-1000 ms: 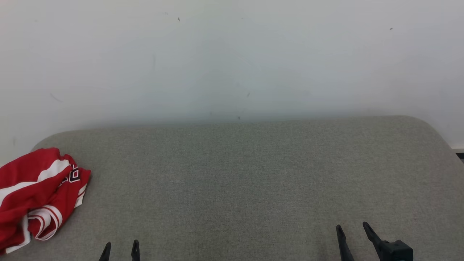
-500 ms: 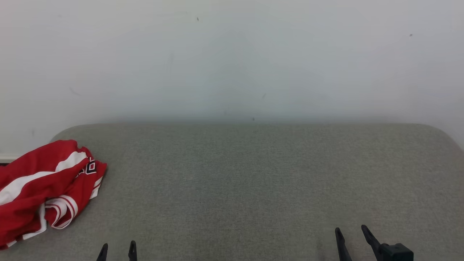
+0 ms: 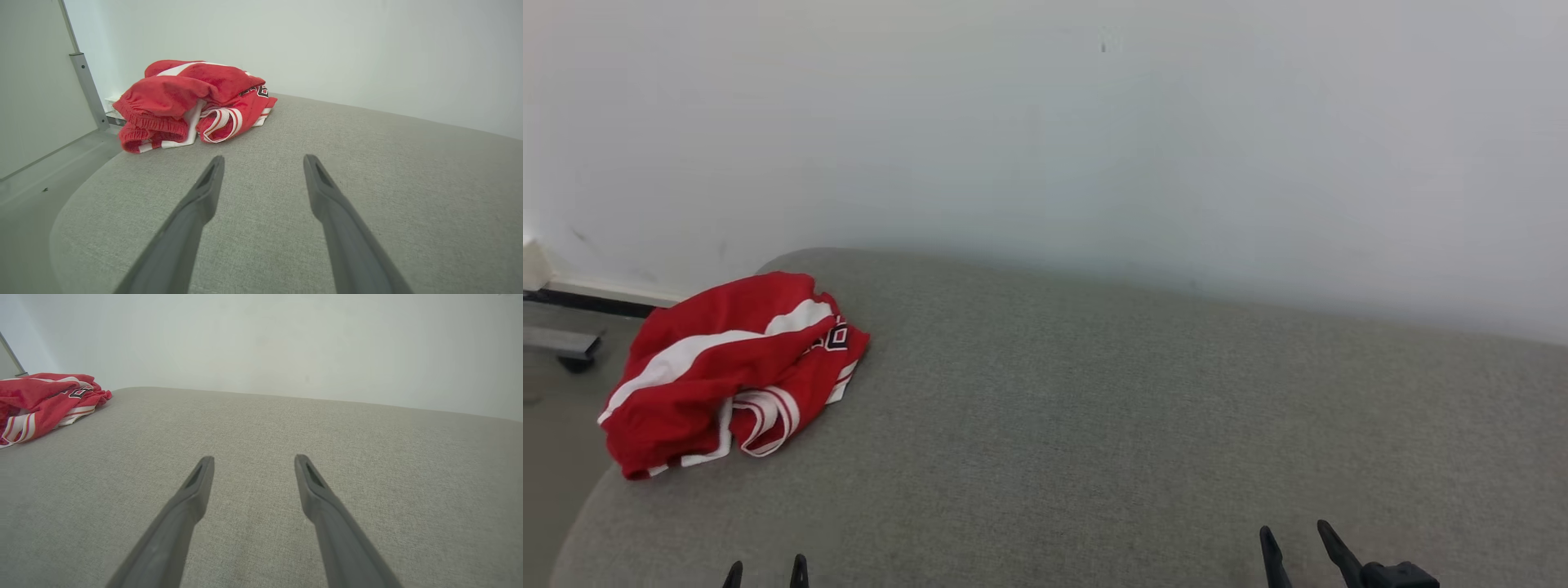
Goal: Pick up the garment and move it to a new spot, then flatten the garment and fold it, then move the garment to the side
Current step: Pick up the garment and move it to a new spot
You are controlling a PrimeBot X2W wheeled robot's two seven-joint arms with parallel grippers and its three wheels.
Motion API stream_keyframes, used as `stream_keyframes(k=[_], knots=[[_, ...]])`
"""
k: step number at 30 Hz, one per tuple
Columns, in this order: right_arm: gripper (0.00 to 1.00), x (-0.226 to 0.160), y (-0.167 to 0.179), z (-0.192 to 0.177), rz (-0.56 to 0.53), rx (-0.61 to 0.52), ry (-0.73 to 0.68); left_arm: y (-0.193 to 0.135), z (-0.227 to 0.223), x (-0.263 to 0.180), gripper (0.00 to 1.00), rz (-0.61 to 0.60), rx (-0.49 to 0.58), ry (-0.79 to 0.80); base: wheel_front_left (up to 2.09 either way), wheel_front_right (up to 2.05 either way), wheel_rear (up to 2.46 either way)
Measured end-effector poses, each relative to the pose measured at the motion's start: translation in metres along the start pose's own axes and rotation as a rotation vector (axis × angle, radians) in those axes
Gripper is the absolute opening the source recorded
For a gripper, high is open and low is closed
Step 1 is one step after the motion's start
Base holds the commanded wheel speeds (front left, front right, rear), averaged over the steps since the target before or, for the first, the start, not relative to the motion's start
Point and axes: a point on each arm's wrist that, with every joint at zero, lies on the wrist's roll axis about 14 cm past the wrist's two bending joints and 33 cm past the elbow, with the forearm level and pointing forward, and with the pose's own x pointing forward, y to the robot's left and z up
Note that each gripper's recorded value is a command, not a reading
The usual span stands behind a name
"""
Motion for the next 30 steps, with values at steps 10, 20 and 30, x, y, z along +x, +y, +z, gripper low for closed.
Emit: stream_keyframes(k=[10, 20, 30], knots=[[1.0, 0.02, 0.053, -0.005, 0.171, 0.002, 0.021, 0.055, -0.002, -0.038, 1.0, 0.178, -0.01, -0.009, 0.0, 0.0, 0.0], [1.0, 0.039, 0.095, -0.008, 0.304, -0.001, 0.037, 0.088, -0.001, -0.065, 1.0, 0.306, -0.013, -0.015, 0.0, 0.0, 0.0], [1.0, 0.046, 0.106, -0.013, 0.339, 0.0, 0.052, 0.099, -0.001, -0.074, 1.0, 0.354, -0.01, -0.01, 0.0, 0.0, 0.0]])
